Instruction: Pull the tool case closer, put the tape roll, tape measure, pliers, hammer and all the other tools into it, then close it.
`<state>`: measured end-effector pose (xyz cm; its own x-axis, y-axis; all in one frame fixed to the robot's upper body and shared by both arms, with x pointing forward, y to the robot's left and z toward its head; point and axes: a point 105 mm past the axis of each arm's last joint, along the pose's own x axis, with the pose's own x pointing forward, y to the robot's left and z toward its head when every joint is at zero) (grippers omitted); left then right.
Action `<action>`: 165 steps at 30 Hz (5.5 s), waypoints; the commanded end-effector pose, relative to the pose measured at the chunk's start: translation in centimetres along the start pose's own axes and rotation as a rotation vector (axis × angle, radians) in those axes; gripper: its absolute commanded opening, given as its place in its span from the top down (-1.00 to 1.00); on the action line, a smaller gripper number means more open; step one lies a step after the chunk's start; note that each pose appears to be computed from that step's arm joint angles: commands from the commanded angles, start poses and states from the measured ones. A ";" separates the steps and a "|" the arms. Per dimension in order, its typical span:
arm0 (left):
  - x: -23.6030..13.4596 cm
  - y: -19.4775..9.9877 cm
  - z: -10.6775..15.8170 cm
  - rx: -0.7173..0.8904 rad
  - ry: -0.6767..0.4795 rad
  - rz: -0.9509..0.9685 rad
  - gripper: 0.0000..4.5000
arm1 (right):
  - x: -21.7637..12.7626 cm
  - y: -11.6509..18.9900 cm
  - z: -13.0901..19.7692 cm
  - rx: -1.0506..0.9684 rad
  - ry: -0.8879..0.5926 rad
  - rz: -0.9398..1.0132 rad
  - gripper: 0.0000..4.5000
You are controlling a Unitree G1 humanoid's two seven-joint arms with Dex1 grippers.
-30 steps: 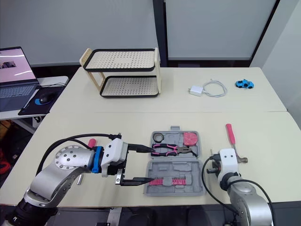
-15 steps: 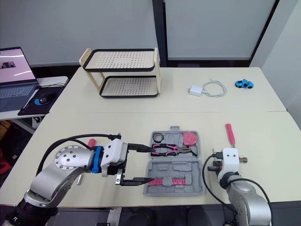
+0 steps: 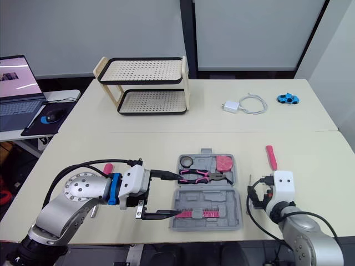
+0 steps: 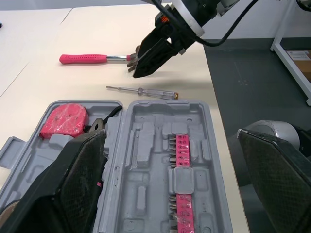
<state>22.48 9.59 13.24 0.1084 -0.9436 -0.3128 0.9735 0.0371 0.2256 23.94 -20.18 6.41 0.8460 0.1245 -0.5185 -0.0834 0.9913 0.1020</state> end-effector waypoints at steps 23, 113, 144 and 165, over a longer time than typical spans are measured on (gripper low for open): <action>0.0 -0.8 0.0 0.044 0.019 -0.002 -1.00 | 0.6 0.1 3.8 -2.034 0.402 1.039 -0.99; 0.8 -1.3 0.6 0.064 -0.019 -0.088 -1.00 | 0.9 -0.9 -0.9 0.093 0.270 0.054 0.93; 0.7 -0.9 0.2 0.071 -0.031 -0.065 -1.00 | -2.6 -1.0 0.3 -0.525 0.097 0.281 -0.75; 0.7 -1.0 1.8 0.039 -0.097 -0.095 -1.00 | 2.6 -1.7 -2.0 -0.603 0.052 0.365 -0.99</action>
<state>21.66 8.60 13.19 0.0163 -0.9631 -0.2686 0.9795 -0.0385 0.1975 25.07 -21.82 2.81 0.6742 0.4275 -0.6023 -0.6472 0.7348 -0.2030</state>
